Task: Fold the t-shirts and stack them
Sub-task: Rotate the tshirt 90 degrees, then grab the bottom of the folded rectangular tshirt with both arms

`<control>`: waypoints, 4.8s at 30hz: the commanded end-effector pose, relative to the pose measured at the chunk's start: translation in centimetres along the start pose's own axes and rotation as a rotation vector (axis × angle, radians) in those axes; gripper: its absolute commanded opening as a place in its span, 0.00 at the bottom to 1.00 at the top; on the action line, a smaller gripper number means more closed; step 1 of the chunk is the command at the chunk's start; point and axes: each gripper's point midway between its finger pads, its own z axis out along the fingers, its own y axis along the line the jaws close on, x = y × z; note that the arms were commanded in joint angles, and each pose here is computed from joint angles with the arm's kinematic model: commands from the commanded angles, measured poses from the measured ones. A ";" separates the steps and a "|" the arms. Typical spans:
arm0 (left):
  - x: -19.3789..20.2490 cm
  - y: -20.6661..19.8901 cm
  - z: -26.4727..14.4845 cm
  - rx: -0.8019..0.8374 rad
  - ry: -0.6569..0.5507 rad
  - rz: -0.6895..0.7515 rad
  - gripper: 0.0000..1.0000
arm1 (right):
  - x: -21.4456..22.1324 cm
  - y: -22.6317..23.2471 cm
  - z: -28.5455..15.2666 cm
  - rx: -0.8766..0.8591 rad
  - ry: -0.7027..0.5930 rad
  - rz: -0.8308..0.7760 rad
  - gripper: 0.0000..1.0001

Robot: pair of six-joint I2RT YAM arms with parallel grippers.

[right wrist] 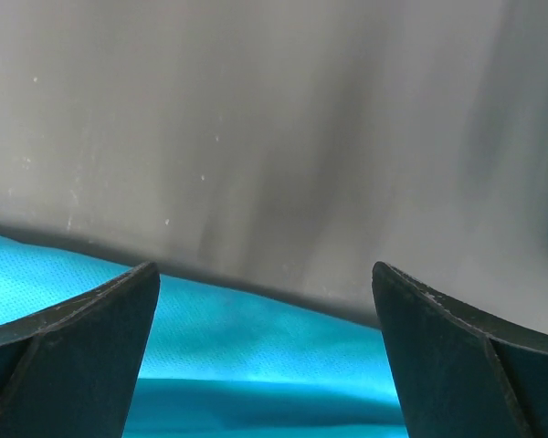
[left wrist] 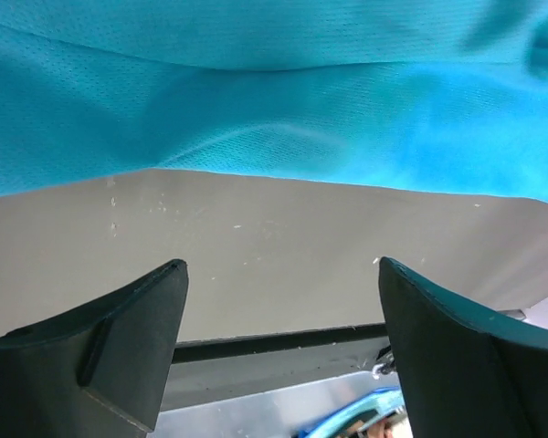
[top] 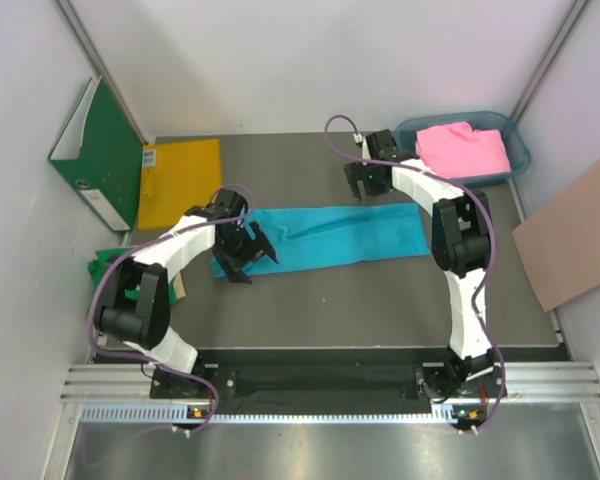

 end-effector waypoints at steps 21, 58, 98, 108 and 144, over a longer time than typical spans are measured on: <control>-4.8 4.2 7.8 -0.351 0.047 -0.078 0.00 | 9.1 1.8 -1.1 -0.026 0.275 0.067 0.00; -8.9 -11.3 2.5 0.214 -0.019 0.194 0.66 | 12.5 7.3 -14.9 -0.023 0.279 0.148 0.28; 12.9 -1.6 9.1 0.031 0.473 0.295 0.00 | 16.4 3.2 -14.9 -0.197 0.308 0.469 0.70; 7.8 3.0 5.0 -0.132 0.335 0.263 0.00 | 18.7 7.3 -15.7 -0.367 0.330 0.463 0.85; 11.7 4.0 4.7 0.029 0.398 0.209 0.54 | 26.1 23.6 -16.4 -0.479 0.643 0.330 0.53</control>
